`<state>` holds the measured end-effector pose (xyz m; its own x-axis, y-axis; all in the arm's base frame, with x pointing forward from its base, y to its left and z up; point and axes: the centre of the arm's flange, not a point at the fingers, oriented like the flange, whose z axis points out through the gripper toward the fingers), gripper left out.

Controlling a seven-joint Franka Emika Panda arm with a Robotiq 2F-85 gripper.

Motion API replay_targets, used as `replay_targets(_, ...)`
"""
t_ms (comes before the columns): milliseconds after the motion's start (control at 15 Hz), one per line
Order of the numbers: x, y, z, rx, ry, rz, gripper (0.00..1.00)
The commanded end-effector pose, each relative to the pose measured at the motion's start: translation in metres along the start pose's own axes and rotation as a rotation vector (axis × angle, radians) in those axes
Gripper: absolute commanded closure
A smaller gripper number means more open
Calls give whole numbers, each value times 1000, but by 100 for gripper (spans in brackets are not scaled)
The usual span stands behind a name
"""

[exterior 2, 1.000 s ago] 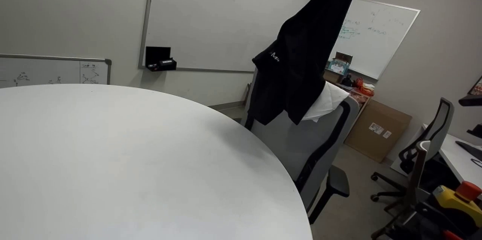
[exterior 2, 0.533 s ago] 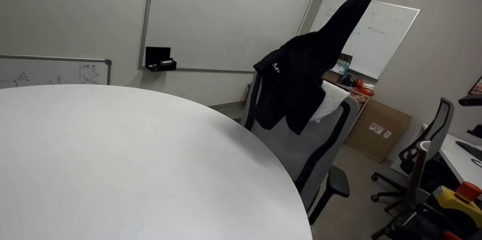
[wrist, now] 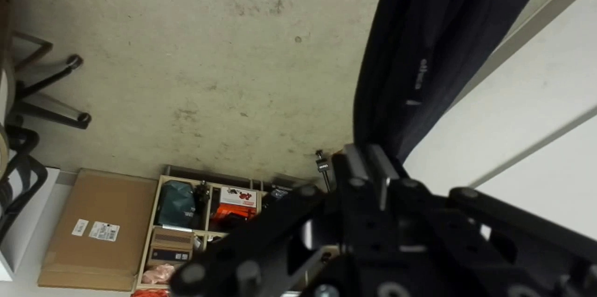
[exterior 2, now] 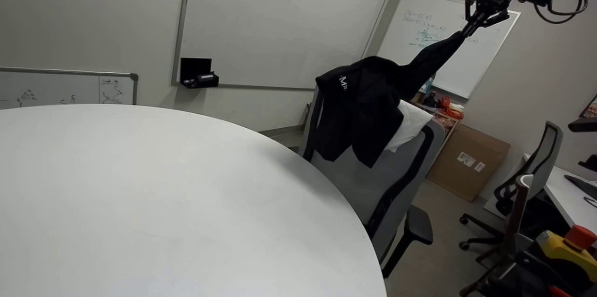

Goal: Hang the white towel and the black shirt on the chair, afterwards take the towel off and put it back on the table

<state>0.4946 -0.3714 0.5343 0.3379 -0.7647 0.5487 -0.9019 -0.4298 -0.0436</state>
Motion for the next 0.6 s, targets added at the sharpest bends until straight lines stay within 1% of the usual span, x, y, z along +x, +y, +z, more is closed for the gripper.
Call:
replay_targets(0,-1,-2,14,-28,-36,37,60)
replay_targets(67,-2,-5,17,-33,-41,33,52)
replay_targets(267,-13,-20,19,-29,-55,1,31)
replay_targets(467,-43,-54,6,6,-71,-91,9)
replay_targets(533,-60,-72,-1,28,-84,-133,1)
